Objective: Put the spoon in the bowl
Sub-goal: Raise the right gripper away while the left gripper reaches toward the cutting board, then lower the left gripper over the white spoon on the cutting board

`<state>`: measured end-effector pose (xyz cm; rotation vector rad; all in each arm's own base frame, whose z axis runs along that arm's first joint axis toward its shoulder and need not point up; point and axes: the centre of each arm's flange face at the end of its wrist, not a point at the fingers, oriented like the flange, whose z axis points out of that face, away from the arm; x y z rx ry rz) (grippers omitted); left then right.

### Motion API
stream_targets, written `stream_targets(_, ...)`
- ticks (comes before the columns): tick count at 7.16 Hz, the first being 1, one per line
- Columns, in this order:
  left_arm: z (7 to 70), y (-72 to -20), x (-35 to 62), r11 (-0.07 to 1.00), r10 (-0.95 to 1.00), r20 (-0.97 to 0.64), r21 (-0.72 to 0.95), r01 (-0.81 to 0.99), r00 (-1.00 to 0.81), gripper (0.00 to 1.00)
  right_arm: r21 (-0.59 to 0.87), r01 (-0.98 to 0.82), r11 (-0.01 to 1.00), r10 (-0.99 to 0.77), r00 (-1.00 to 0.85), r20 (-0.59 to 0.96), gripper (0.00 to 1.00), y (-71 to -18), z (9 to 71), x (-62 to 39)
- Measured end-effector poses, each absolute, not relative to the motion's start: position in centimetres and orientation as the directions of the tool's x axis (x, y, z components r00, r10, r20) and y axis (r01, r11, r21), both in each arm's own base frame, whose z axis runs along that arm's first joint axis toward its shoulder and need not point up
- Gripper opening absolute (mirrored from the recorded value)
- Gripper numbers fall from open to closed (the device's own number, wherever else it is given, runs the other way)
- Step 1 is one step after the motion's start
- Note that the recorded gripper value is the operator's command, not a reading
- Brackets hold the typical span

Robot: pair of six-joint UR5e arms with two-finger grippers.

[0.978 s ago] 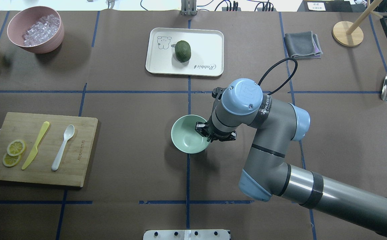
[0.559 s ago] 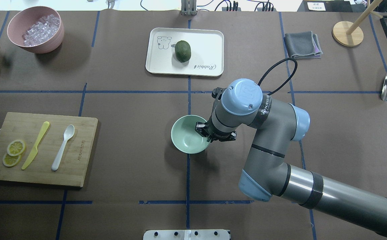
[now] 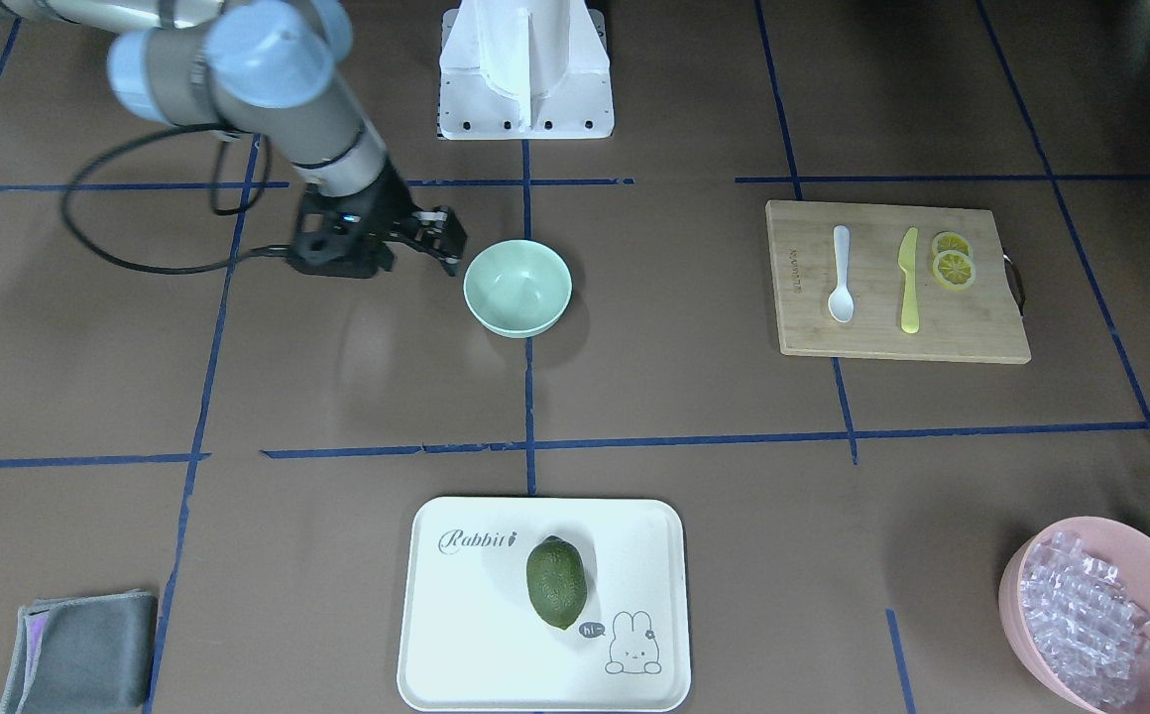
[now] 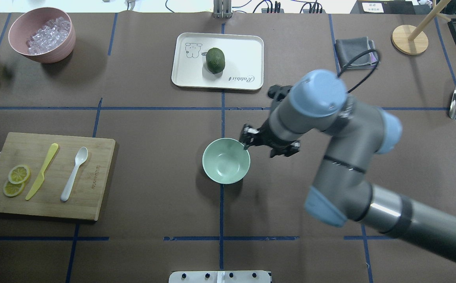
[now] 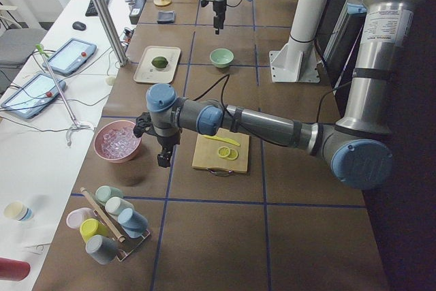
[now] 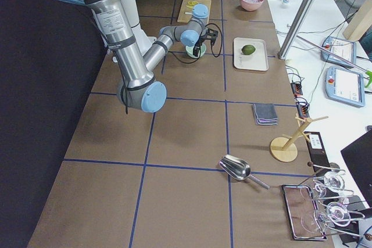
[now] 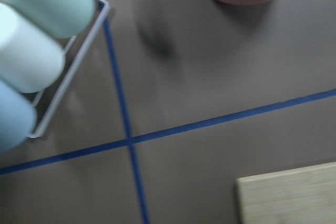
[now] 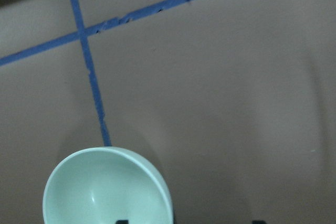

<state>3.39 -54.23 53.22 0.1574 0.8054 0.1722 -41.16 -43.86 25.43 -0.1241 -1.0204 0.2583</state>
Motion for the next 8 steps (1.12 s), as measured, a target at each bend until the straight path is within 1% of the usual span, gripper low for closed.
stream_targets(1,50.6,-52.6,6.7,0.978,0.201,-0.717,0.19,-0.091,0.667,1.0,-0.223,-0.15,0.963,0.269,0.497,0.825,1.0,-45.0,28.2,-35.7)
stream_targets(3,46.2,-49.6,13.2,0.977,0.211,-0.73,0.179,-0.116,0.65,0.99,-0.155,-0.114,0.981,0.192,0.532,0.825,1.0,-45.9,34.8,-26.5)
stream_targets(4,44.9,-48.2,16.5,0.977,0.211,-0.716,0.177,-0.119,0.665,0.97,-0.123,-0.103,0.987,0.16,0.548,0.821,1.0,-45.9,37.4,-23.1)
stream_targets(6,43.9,-44.9,23.8,0.977,0.206,-0.694,0.186,-0.105,0.69,0.97,-0.088,-0.094,0.992,0.126,0.571,0.812,1.0,-45.8,40.7,-19.1)
stream_targets(8,43.9,-41.7,30.0,0.975,0.218,-0.675,0.183,-0.127,0.704,0.95,-0.08,-0.087,0.993,0.116,0.581,0.806,1.0,-45.4,42.3,-17.5)
